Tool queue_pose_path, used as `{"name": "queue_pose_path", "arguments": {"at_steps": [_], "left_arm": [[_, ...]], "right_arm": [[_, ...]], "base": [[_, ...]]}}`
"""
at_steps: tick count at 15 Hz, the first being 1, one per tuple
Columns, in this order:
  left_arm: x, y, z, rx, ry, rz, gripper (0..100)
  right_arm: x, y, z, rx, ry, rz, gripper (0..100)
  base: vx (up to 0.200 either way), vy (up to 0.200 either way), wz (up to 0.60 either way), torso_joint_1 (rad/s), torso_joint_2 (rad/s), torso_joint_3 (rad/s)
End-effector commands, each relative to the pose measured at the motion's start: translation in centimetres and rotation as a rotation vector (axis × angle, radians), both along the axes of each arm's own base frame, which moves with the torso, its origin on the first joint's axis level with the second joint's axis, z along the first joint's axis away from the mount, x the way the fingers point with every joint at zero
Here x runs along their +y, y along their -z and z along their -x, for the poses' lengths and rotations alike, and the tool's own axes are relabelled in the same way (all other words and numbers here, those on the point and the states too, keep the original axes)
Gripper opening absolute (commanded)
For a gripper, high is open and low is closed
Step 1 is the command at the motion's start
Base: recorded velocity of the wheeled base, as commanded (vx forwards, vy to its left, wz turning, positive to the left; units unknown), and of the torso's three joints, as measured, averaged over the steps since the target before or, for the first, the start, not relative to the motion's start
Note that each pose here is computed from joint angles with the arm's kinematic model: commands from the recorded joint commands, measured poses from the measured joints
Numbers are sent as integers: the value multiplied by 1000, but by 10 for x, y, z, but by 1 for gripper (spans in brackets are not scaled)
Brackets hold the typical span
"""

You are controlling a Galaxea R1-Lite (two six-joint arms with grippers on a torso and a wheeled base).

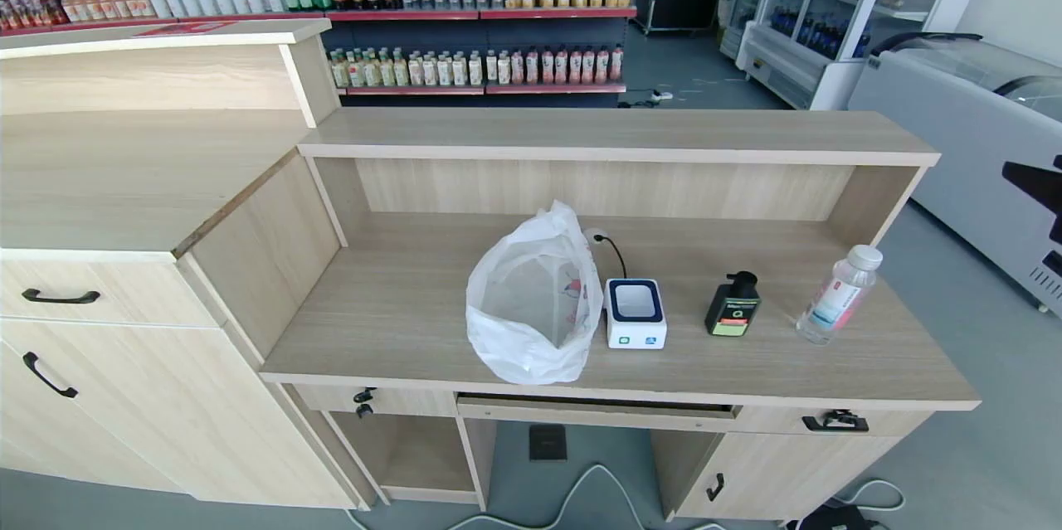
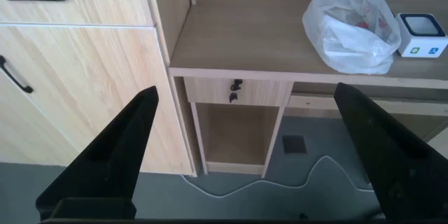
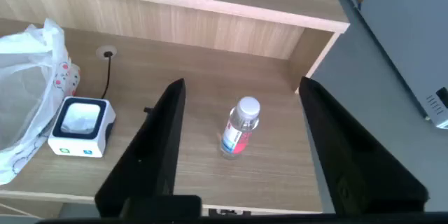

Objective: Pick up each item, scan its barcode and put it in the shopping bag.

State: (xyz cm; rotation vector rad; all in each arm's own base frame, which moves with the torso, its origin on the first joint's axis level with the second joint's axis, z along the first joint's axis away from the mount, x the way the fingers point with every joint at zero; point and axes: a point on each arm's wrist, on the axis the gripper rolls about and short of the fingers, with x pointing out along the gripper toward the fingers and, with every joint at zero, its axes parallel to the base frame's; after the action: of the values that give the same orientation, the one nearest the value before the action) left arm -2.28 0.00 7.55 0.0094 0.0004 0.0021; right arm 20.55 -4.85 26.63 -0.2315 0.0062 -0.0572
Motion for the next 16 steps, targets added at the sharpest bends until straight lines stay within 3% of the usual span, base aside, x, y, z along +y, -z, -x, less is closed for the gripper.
{"name": "queue_pose_path", "arguments": {"at_steps": [1,4,6,9,13,16], "left_arm": [[0,0,0,0,-1,0,100],[0,0,0,0,1,0,100],[0,0,0,0,1,0,100],[0,0,0,0,-1,0,100],[0,0,0,0,1,0,100],[0,0,0,0,1,0,100]], "right_arm": [[-31,45,-61,154,-50,-14,100],[-41,66,-88,204,-239,45,100],[-48,84,-101,249,-271,54,100],[-57,112,-94,348,-249,6,100],[-71,138,-106,408,-256,115,100],[-75,162,-121,448,-286,138,100]], "base": [[0,0,0,0,0,0],[0,0,0,0,0,0],[0,0,0,0,0,0],[0,0,0,0,0,0],[0,0,0,0,0,0],[0,0,0,0,0,0]]}}
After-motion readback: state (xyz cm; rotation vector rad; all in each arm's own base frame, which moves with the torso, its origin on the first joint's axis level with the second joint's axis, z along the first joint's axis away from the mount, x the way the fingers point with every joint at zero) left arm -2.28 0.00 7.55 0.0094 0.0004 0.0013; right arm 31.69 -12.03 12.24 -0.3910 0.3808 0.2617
